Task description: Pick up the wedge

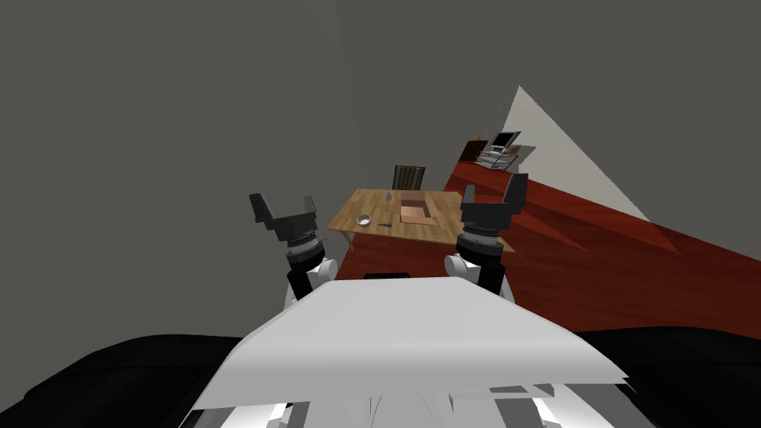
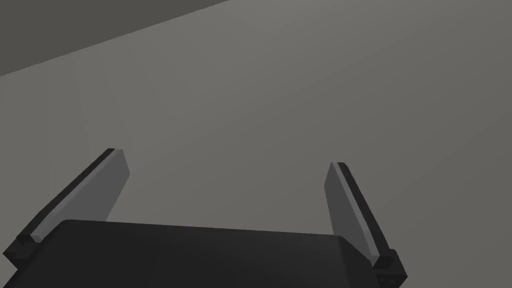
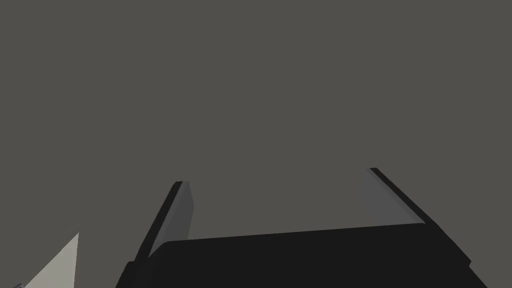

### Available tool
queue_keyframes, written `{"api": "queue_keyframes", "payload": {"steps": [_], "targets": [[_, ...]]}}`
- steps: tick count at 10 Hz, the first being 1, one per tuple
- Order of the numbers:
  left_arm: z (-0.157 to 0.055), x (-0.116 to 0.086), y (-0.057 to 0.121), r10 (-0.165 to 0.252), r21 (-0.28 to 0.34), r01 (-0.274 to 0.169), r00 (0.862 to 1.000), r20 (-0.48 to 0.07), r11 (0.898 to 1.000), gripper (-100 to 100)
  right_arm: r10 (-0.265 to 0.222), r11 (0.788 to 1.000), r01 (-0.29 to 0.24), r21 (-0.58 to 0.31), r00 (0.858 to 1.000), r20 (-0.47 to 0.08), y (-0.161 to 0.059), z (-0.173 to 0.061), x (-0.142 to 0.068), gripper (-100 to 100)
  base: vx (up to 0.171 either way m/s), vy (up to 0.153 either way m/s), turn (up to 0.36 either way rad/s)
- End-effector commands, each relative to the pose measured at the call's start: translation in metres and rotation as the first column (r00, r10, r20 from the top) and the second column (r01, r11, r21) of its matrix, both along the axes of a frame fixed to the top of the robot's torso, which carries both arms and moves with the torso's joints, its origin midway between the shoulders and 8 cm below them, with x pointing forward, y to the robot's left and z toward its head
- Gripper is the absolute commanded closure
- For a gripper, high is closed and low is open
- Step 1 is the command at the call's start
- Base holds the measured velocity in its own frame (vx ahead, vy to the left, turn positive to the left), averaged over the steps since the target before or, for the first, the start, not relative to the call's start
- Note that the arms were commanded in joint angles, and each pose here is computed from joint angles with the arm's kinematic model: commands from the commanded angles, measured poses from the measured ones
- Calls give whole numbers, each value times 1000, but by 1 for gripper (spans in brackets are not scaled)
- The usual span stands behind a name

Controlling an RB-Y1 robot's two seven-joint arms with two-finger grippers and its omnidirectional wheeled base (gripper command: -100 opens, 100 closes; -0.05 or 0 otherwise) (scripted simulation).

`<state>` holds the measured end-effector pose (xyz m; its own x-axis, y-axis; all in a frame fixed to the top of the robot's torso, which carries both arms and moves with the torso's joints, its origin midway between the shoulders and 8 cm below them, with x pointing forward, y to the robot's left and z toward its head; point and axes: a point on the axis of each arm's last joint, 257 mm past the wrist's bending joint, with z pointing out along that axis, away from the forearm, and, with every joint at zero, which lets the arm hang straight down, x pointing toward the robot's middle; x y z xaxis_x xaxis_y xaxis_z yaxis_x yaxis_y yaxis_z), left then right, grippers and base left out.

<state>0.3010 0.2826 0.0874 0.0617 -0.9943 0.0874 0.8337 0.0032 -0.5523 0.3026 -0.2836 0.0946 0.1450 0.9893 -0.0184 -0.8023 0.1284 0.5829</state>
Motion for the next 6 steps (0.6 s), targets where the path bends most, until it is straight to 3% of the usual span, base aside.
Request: {"api": "queue_keyframes", "payload": {"steps": [1, 6], "targets": [[-3, 7, -4, -16, 27, 16, 1000, -17, 1000, -100, 0, 1000, 0, 0, 1000, 0, 0, 0, 0, 0, -7, 0, -5], [-26, 60, -12, -51, 110, 66, 990, -134, 992, -100, 0, 1000, 0, 0, 1000, 0, 0, 0, 0, 0, -25, 4, -17]]}}
